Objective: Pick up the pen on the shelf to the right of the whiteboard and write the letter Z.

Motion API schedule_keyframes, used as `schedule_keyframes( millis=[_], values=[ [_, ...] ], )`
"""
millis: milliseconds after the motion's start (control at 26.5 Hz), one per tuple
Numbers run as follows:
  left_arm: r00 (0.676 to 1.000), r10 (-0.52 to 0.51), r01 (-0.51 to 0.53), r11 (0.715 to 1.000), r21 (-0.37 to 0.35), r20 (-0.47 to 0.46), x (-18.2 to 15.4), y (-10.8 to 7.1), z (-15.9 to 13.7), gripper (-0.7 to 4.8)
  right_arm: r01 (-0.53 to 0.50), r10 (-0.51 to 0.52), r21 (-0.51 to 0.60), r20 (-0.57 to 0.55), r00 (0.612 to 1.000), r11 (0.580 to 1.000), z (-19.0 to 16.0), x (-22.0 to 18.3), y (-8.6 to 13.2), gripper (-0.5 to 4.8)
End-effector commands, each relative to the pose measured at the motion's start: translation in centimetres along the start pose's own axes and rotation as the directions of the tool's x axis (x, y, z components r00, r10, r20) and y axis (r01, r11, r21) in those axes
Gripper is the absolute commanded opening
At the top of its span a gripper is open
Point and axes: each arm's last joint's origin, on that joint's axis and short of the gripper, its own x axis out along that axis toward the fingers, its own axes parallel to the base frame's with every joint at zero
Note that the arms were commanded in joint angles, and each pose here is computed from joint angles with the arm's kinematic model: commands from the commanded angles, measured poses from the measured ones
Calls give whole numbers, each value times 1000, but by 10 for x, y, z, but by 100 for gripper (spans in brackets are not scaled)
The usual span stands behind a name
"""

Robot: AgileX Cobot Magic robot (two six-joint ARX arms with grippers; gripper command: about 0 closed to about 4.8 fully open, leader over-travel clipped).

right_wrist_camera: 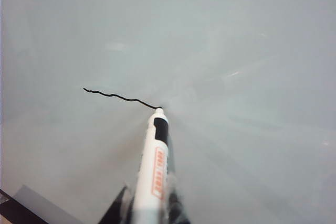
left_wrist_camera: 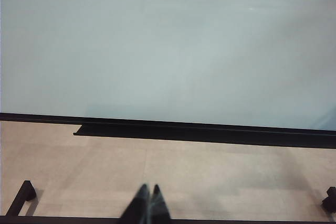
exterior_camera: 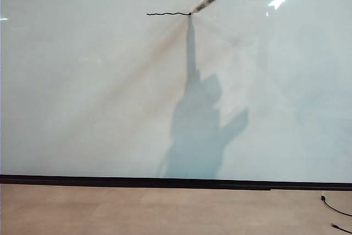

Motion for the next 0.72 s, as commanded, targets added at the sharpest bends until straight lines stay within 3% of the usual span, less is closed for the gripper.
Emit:
schedule_keyframes(
  millis=[38, 189, 378, 491, 718],
  values=[
    [1000, -1, 1, 1000, 5, 7, 0, 0, 1, -4, 18, -18, -2, 28, 999, 1000, 5, -1, -2, -5],
    [1000, 0, 0, 1000, 5, 7, 0, 0, 1, -5, -40, 40, -2, 24, 999, 999, 5, -3, 7, -5],
    [1000, -1, 1, 1000, 5, 7, 0, 0, 1, -4, -154, 153, -41, -28, 988, 987, -3, -7, 50, -5],
    [1000, 0, 0, 1000, 5, 7, 0, 0, 1, -5, -160, 156, -55, -70, 985, 986, -13, -4, 64, -5],
    [1000, 0, 0, 1000, 5, 7, 0, 0, 1, -5, -170, 158, -64, -160, 974, 983, -35, 7, 71, -5]
  ],
)
